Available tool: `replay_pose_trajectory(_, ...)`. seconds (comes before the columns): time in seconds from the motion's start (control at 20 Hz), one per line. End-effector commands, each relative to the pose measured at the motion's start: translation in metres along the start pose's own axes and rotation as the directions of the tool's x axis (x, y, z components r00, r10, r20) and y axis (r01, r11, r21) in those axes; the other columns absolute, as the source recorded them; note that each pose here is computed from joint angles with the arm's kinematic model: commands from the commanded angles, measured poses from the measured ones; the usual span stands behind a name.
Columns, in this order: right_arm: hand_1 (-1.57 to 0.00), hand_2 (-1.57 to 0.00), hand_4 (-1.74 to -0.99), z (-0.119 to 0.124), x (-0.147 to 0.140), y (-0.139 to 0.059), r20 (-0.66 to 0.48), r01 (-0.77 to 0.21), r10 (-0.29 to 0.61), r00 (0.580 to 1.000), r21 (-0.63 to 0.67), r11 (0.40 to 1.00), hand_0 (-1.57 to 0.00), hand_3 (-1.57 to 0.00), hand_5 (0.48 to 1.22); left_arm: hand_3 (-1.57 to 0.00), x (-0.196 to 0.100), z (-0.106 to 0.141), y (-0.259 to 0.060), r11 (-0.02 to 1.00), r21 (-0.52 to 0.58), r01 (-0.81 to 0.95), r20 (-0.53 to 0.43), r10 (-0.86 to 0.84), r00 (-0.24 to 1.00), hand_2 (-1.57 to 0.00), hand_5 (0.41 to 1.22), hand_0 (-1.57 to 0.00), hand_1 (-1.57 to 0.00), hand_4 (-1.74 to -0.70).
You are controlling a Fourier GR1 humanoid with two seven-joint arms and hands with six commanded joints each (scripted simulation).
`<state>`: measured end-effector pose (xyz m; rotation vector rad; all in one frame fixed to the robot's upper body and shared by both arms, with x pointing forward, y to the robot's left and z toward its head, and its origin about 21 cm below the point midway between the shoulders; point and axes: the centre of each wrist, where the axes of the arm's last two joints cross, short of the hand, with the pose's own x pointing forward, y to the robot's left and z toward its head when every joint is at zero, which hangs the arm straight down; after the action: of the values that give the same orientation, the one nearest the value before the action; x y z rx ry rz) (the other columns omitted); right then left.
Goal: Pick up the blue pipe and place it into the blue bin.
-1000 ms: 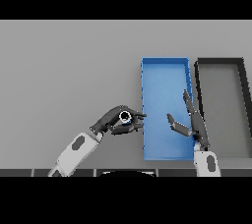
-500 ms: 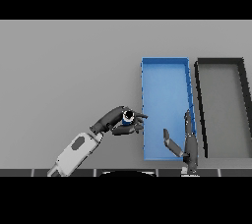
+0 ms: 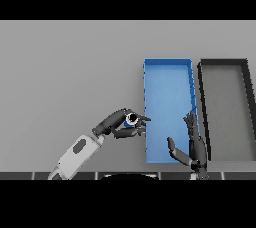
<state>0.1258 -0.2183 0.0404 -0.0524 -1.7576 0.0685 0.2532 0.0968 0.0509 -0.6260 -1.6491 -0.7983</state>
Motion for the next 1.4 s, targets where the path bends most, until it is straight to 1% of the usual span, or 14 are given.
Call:
replay_pose_trajectory(0.0, 0.0, 0.0, -1.232, -0.002, 0.004, -0.002, -0.036, 0.003, -0.001, 0.999, 0.05, 0.999, 0.0, 0.0, 0.55, -1.44, -0.001, 0.0, 0.001, 1.0, 0.007, 0.011, -0.003, -0.011, 1.0, -1.57, 1.221, -1.57, -1.57, -1.73)
replay_pose_trajectory(0.1, 0.0, 0.0, -1.26, -0.009, 0.014, 0.002, -0.066, -0.014, 0.025, 0.998, 0.166, 0.986, 0.0, 0.0, 0.523, -1.44, 0.001, 0.001, 0.0, 1.0, 0.014, 0.009, 0.018, -0.009, 1.0, -1.57, 1.221, -1.57, -1.57, -1.73)
replay_pose_trajectory(0.2, 0.0, 0.0, -1.286, -0.022, 0.031, 0.008, -0.04, -0.049, 0.062, 0.997, 0.259, 0.965, 0.0, 0.0, 0.52, -1.44, 0.0, -0.001, -0.003, 1.0, 0.004, 0.008, 0.006, -0.008, 1.0, -1.57, 1.221, -1.57, -1.57, -1.73)
replay_pose_trajectory(0.3, 0.0, 0.0, -1.305, -0.038, 0.044, 0.015, -0.006, -0.06, 0.065, 0.998, 0.336, 0.94, 0.0, 0.0, 0.522, -1.44, -0.003, 0.0, -0.003, 1.0, -0.003, 0.018, 0.0, -0.018, 1.0, -1.57, 1.221, -1.57, -1.57, -1.73)
replay_pose_trajectory(0.4, 0.0, 0.0, -1.297, -0.049, 0.06, 0.02, 0.019, -0.088, 0.088, 0.996, 0.406, 0.91, 0.0, 0.0, 0.522, -1.44, 0.003, -0.004, 0.0, 1.0, -0.001, 0.019, 0.005, -0.019, 1.0, -1.57, 1.221, -1.57, -1.57, -1.73)
replay_pose_trajectory(0.65, 0.0, 0.0, -1.304, -0.075, 0.084, 0.044, 0.09, -0.15, 0.12, 0.989, 0.545, 0.825, 0.0, 0.0, 0.532, -1.44, -0.001, -0.005, 0.001, 1.0, -0.009, 0.018, 0.001, -0.018, 1.0, -1.57, 1.221, -1.57, -1.57, -1.73)
replay_pose_trajectory(0.75, 0.0, 0.0, -1.282, -0.086, 0.088, 0.051, 0.1, -0.168, 0.136, 0.986, 0.589, 0.79, 0.0, 0.0, 0.53, -1.44, -0.003, -0.006, 0.004, 1.0, -0.011, 0.02, 0.004, -0.02, 1.0, -1.57, 1.221, -1.57, -1.57, -1.73)
replay_pose_trajectory(0.8, 0.0, 0.0, -1.27, -0.092, 0.089, 0.055, 0.11, -0.177, 0.139, 0.984, 0.606, 0.775, 0.0, 0.0, 0.53, -1.45, -0.002, -0.005, 0.006, 1.0, -0.019, 0.016, 0.027, -0.015, 1.0, -1.57, 1.221, -1.57, -1.57, -1.73)
replay_pose_trajectory(0.9, 0.0, 0.0, -1.251, -0.103, 0.092, 0.065, 0.118, -0.169, 0.122, 0.986, 0.637, 0.752, 0.0, 0.0, 0.535, -1.48, -0.001, -0.004, 0.005, 1.0, -0.027, 0.0, 0.03, 0.001, 1.0, -1.57, 1.221, -1.57, -1.57, -1.73)
replay_pose_trajectory(1.05, 0.0, 0.0, -1.226, -0.112, 0.105, 0.076, 0.164, -0.184, 0.101, 0.981, 0.649, 0.738, 0.0, 0.0, 0.52, -1.51, -0.003, -0.004, 0.003, 0.999, -0.037, -0.016, 0.016, 0.017, 1.0, -1.57, 1.221, -1.57, -1.57, -1.73)
replay_pose_trajectory(1.1, 0.0, 0.0, -1.225, -0.113, 0.107, 0.079, 0.164, -0.182, 0.097, 0.982, 0.655, 0.733, 0.0, 0.0, 0.515, -1.52, -0.004, -0.003, 0.006, 0.999, -0.041, -0.021, 0.02, 0.021, 1.0, -1.57, 1.221, -1.57, -1.57, -1.73)
replay_pose_trajectory(1.25, 0.0, -0.02, -1.225, -0.128, 0.107, 0.085, 0.133, -0.182, 0.126, 0.983, 0.669, 0.72, 0.0, 0.0, 0.511, -1.5, -0.004, -0.003, 0.01, 0.999, -0.04, -0.021, 0.007, 0.021, 1.0, -1.57, 1.221, -1.57, -1.57, -1.73)
replay_pose_trajectory(1.3, -0.01, -0.04, -1.231, -0.132, 0.109, 0.087, 0.144, -0.187, 0.12, 0.982, 0.678, 0.711, 0.0, 0.0, 0.512, -1.45, -0.002, -0.001, 0.009, 0.999, -0.046, -0.028, 0.004, 0.028, 1.0, -1.57, 1.221, -1.57, -1.57, -1.72)
replay_pose_trajectory(1.35, -0.04, -0.07, -1.241, -0.135, 0.113, 0.087, 0.153, -0.185, 0.109, 0.982, 0.689, 0.7, -0.01, -0.01, 0.516, -1.47, 0.0, -0.001, 0.009, 0.997, -0.056, -0.045, 0.013, 0.046, 0.999, -1.57, 1.221, -1.57, -1.57, -1.72)
